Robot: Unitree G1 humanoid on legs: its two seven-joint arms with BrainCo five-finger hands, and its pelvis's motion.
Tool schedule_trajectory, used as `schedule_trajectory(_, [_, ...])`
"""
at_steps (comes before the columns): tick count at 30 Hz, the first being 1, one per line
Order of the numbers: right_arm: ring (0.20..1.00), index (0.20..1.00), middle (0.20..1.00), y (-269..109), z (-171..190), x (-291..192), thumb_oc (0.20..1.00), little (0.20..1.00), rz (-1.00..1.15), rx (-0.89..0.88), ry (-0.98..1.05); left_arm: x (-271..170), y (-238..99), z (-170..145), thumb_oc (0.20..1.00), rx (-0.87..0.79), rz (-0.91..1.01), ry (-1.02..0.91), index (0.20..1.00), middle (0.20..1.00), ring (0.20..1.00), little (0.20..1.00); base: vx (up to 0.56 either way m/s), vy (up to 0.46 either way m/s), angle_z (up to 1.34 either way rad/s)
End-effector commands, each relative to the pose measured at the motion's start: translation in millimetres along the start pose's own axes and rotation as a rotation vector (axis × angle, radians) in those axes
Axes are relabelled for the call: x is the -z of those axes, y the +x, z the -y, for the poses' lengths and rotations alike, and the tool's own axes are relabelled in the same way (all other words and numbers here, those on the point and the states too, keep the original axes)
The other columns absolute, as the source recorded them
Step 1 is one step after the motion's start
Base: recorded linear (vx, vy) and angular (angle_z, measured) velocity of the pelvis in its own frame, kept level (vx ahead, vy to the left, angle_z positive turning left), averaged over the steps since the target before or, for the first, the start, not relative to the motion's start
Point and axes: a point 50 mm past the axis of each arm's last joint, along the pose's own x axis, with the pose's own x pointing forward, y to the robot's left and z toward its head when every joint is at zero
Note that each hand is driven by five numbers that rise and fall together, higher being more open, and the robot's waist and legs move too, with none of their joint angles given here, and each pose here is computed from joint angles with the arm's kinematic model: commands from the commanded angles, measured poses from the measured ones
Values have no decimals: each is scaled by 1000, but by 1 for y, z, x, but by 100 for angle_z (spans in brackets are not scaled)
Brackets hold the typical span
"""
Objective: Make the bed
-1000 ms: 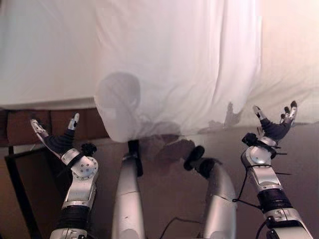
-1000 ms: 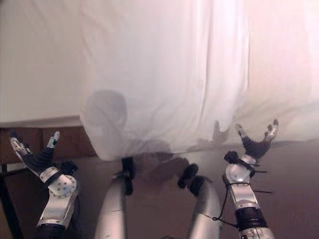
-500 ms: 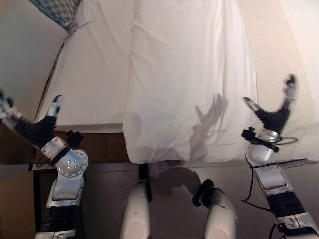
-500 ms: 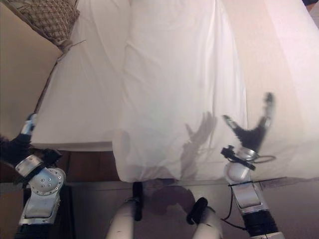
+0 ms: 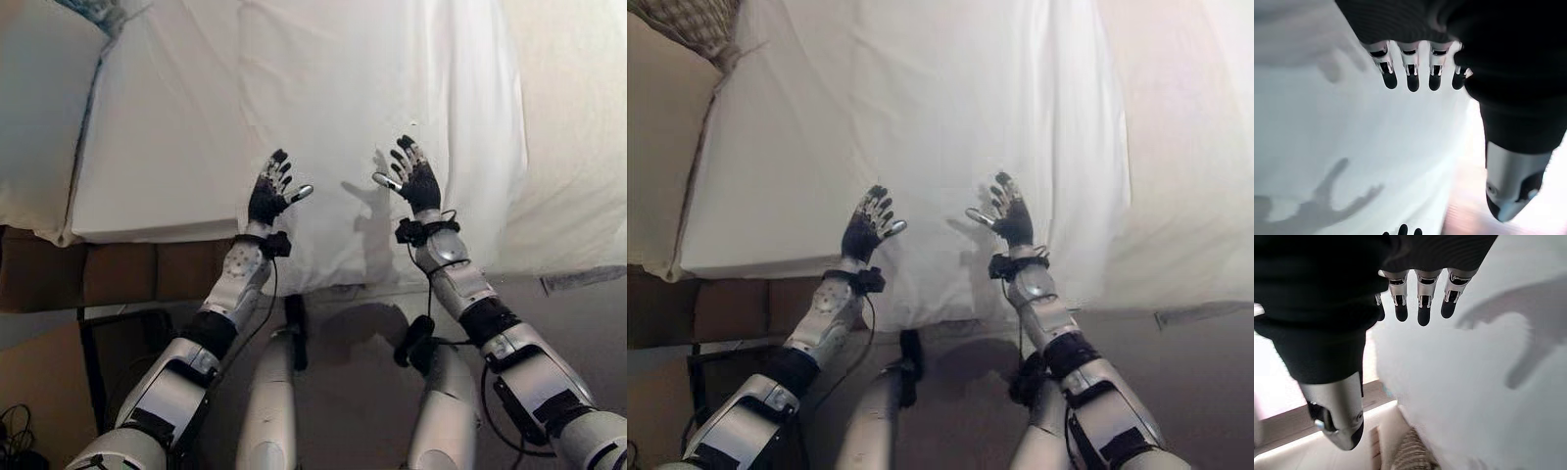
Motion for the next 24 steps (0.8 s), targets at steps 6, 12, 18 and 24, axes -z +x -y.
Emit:
schedule_trajectory(6, [1000, 1000, 1000, 30, -36, -34, 1000, 1000, 72, -142, 120, -30, 28, 13, 1000, 23, 78, -95, 1000, 1000, 1000, 1000, -16, -21, -14])
schedule_trajectory(12, [1000, 1000, 1000, 38, -47, -31, 1000, 1000, 28, -146, 224, -26, 37, 19, 1000, 11, 22, -146, 1000, 1000, 1000, 1000, -34, -8, -9])
schedule_trajectory(18, [1000, 1000, 1000, 39, -41, -8, 1000, 1000, -93, -73, 295, -13, 42, 25, 1000, 1, -68, -183, 1000, 1000, 1000, 1000, -19, -10, -10])
schedule_trajectory(24, [1000, 1000, 1000, 50, 8, -7, 1000, 1000, -174, 56, 159, -9, 40, -44, 1000, -186, -164, -34, 1000, 1000, 1000, 1000, 8, -18, -9])
